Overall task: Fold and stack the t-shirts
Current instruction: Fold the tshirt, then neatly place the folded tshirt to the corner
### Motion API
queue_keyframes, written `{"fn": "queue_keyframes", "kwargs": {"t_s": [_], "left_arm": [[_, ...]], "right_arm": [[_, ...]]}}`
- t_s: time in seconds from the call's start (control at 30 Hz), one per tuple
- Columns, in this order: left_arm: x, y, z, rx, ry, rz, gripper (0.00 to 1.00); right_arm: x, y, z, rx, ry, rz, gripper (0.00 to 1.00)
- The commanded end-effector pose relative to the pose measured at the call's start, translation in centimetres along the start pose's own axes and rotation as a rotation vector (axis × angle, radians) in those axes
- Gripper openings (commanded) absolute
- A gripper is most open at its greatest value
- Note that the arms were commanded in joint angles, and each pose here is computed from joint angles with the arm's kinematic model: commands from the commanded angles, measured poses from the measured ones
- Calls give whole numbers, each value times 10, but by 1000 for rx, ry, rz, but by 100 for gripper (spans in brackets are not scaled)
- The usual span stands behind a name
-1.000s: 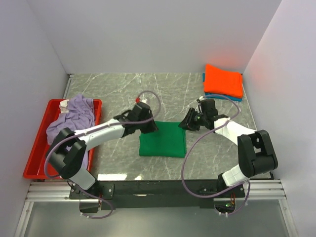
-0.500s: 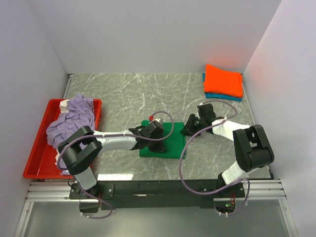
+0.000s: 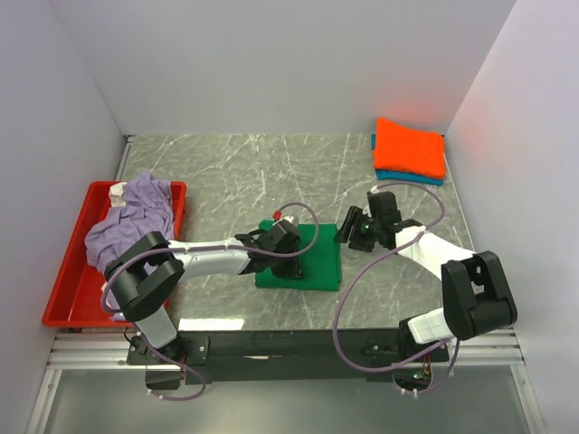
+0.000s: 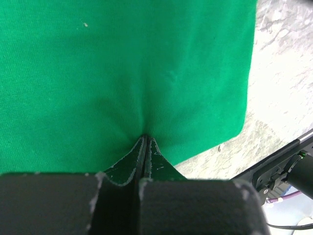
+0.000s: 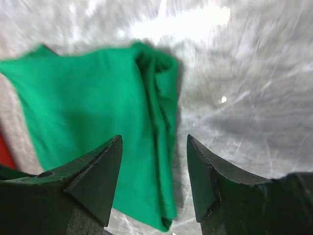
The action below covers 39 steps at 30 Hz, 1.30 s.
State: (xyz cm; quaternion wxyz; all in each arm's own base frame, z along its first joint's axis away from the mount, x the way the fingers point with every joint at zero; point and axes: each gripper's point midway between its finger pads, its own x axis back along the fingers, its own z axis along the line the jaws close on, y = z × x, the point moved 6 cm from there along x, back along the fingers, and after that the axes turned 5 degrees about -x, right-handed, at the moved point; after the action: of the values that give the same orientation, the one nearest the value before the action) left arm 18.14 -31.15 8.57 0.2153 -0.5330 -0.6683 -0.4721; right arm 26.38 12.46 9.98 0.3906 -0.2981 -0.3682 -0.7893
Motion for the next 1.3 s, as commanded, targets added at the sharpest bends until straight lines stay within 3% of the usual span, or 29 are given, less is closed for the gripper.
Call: {"fn": "queue_keyframes", "kwargs": {"t_s": [0.0, 0.37, 0.57, 0.77, 0.8, 0.83, 1.0, 1.13, 1.27], "left_arm": [[16, 16, -18, -34, -30, -49, 1], [41, 43, -32, -59, -62, -106, 1], [63, 57, -25, -39, -71, -157, 1], [92, 68, -17, -40, -57, -220, 1], [96, 69, -15, -45, -55, -228, 1], [101, 70, -15, -48, -56, -237, 1], [135, 74, -4, -65, -41, -292, 1], [156, 75, 4, -70, -44, -319, 1], [166, 73, 10, -93, -35, -327, 1]], "right_arm": [[-8, -15, 1, 43, -51, 5, 62], [-28, -35, -5, 59, -128, 26, 63], [-41, -46, 12, 78, -110, 55, 56], [-41, -47, 17, 91, -147, 42, 22], [-40, -38, 20, 101, -163, 9, 5], [-37, -37, 18, 106, -192, 13, 0], [-28, 11, 37, 173, -326, -151, 0], [-37, 42, 41, 255, -481, -204, 0], [-45, 90, 62, 286, -506, -236, 0]]}}
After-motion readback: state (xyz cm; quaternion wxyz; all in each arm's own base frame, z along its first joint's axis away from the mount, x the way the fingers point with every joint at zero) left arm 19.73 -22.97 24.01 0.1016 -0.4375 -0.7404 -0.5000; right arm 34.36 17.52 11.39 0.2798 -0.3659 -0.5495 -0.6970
